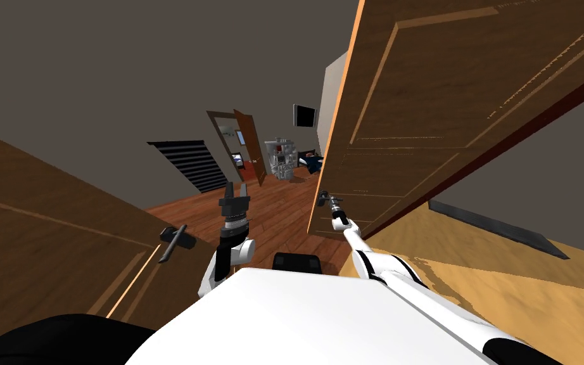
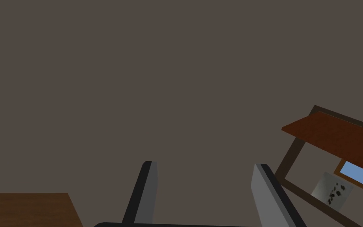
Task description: Push the door open
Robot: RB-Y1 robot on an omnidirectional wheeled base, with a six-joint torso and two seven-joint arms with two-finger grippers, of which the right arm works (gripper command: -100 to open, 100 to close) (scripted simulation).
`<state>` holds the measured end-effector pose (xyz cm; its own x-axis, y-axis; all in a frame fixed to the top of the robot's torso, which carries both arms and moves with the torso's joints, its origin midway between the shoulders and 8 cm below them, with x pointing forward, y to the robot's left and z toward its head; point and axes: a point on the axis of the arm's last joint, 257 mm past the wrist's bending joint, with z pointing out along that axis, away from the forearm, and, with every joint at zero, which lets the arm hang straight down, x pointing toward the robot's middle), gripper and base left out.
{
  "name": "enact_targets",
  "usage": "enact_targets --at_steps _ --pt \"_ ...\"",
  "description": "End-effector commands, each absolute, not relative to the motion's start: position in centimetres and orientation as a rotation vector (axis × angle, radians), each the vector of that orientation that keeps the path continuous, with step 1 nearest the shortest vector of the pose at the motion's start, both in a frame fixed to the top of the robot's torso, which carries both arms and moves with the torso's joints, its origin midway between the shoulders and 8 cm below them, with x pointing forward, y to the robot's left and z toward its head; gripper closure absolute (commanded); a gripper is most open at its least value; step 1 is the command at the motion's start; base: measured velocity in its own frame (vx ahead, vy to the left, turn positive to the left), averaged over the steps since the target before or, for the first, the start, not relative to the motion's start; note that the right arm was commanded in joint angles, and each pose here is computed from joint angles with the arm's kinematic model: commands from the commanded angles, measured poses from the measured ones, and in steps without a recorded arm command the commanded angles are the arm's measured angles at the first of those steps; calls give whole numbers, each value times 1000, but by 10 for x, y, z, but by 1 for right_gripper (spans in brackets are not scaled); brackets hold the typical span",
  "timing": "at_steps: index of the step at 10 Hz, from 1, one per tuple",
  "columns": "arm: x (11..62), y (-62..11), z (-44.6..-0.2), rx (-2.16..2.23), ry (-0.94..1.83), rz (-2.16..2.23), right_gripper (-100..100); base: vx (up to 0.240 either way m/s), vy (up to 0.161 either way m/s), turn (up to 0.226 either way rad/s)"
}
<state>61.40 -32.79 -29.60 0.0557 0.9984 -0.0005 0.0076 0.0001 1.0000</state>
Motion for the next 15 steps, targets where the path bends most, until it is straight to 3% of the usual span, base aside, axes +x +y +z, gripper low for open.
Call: enact_targets --at_steps 1,15 --pt "612 -341 -293 1247 1152 1149 100 162 156 -78" --pt "593 -420 -293 1310 1038 1038 100 176 87 -58"
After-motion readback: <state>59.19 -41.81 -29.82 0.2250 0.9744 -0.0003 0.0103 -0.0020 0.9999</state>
